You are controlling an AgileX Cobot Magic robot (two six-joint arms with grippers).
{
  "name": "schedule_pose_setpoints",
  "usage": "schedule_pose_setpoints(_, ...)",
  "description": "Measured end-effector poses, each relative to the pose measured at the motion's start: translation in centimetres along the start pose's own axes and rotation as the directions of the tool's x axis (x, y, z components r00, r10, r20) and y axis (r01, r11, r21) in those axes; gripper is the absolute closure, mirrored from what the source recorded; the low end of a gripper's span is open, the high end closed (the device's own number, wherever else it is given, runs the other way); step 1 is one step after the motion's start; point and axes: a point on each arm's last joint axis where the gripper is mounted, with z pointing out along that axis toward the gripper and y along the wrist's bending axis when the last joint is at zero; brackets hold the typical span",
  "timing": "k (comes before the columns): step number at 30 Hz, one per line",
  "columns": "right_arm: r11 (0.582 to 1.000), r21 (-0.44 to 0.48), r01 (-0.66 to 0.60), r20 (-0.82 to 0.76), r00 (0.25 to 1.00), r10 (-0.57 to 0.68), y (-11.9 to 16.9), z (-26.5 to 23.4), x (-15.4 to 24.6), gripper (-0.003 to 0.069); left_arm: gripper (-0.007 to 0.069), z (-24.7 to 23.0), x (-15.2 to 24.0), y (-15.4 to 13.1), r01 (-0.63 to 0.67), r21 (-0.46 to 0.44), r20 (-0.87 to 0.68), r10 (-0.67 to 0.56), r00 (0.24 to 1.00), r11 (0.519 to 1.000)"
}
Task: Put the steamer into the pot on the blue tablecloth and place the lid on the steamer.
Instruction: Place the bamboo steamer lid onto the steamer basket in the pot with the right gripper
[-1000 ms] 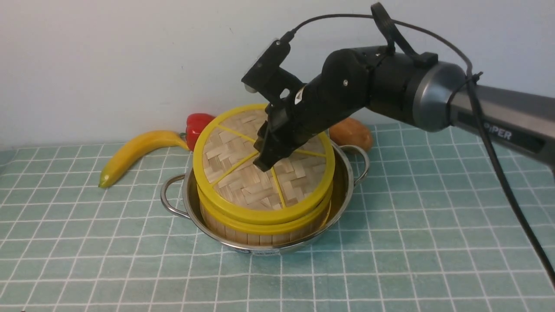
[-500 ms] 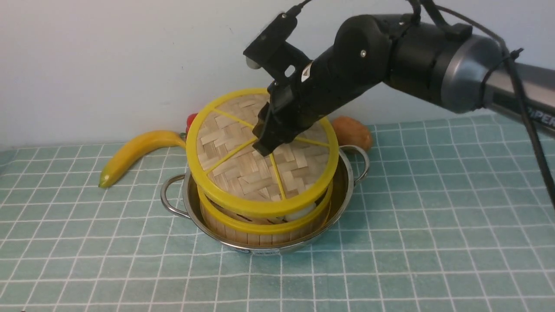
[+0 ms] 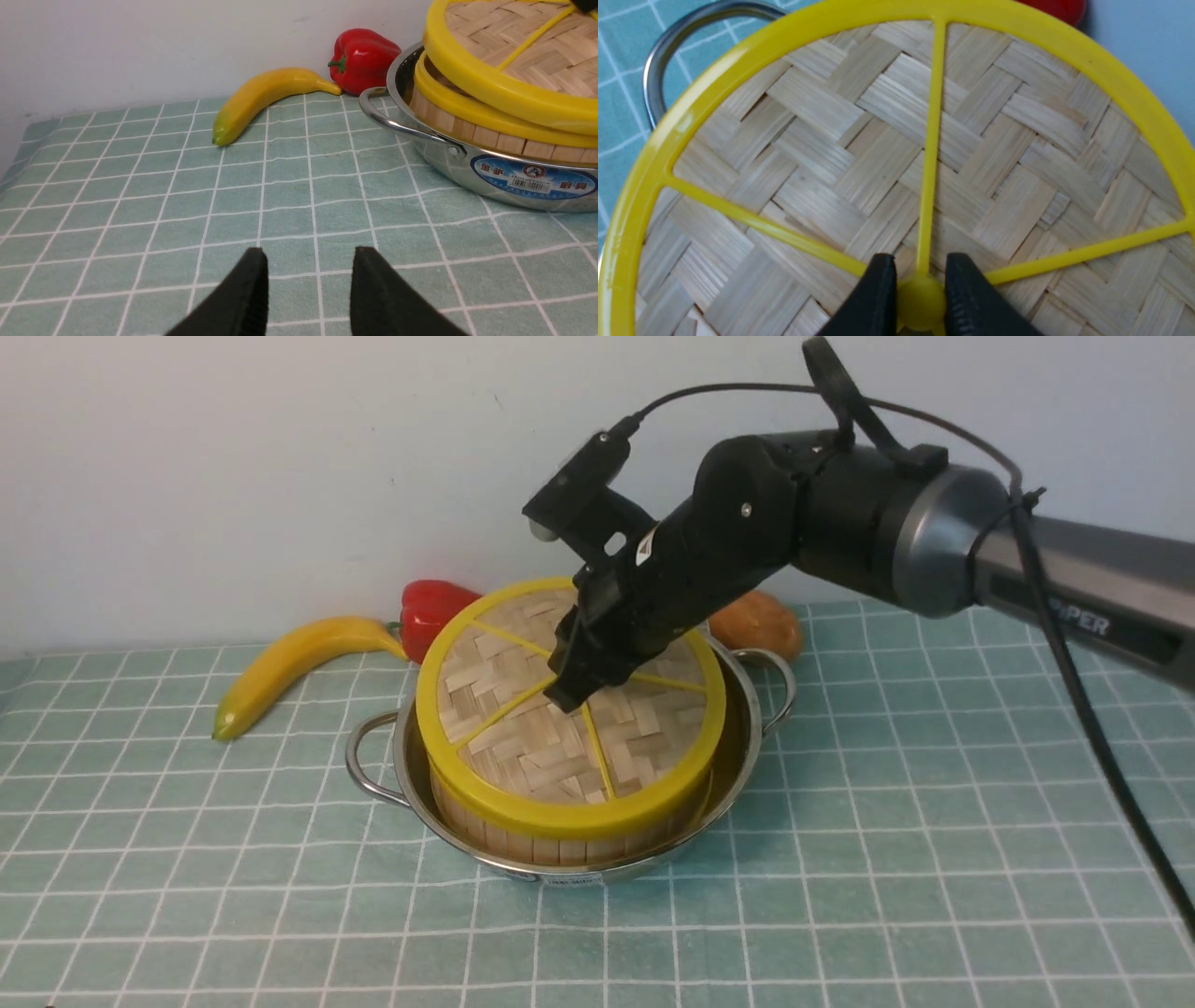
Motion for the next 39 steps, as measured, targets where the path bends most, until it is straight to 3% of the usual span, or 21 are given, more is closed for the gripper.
schedule_pose_setpoints(39,1.0,0.021,0.0,-0.001,1.0,0.0,-0.4,2.7,1.0,0.0512,0.0382,0.0,0.0,0.0,0.0,0.0,0.0,0.0,1.0,1.0)
